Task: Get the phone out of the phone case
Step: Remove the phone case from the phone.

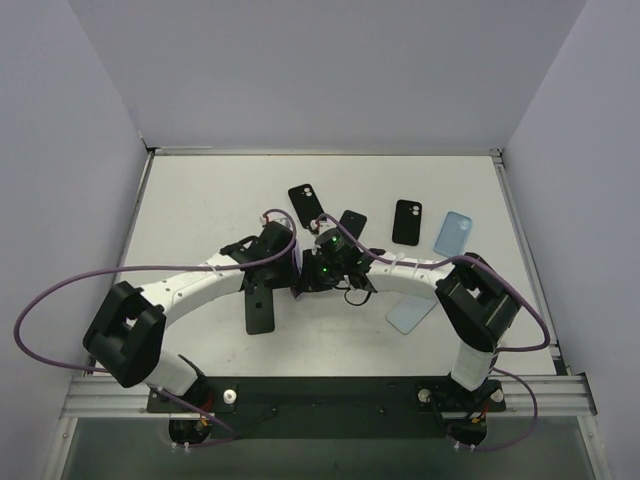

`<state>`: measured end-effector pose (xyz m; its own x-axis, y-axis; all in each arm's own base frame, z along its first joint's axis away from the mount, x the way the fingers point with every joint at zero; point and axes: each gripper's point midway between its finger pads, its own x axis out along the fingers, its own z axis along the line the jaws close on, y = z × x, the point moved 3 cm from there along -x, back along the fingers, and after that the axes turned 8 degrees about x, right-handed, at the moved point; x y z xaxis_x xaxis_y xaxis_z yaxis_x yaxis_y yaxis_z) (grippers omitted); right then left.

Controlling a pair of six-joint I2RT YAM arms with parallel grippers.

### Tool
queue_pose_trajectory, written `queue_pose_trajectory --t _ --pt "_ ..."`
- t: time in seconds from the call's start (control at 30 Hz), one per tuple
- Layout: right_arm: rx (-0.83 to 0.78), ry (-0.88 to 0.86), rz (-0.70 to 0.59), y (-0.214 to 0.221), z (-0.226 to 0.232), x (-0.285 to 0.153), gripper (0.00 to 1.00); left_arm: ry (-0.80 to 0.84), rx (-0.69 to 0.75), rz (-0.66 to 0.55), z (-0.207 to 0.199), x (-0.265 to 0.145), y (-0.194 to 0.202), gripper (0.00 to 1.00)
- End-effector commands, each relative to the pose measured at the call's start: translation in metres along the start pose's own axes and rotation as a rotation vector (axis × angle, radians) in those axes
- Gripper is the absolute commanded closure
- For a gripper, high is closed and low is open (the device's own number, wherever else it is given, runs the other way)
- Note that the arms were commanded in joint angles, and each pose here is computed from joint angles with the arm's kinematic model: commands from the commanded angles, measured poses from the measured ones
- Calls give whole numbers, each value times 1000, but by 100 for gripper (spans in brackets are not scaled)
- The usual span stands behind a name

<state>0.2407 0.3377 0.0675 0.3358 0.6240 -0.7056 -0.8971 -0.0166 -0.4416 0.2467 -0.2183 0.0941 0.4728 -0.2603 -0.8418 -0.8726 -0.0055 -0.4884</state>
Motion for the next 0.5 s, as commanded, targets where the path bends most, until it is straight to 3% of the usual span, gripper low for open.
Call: queue_pose_trajectory --t 0.0,0.23,0.3,0.33,0.47 --pt "27 180 109 28 -46 -9 100 -299 -10 -7 56 33 10 80" --pt "21 177 106 29 -45 -12 100 -298 -61 4 59 54 1 78" --pt "22 176 105 30 -45 -12 100 -290 -76 16 61 58 2 85" --pt "21 173 106 30 -45 -13 100 -295 -76 22 62 59 3 100" --pt "26 165 102 30 -44 -15 100 -331 -66 24 68 56 3 100"
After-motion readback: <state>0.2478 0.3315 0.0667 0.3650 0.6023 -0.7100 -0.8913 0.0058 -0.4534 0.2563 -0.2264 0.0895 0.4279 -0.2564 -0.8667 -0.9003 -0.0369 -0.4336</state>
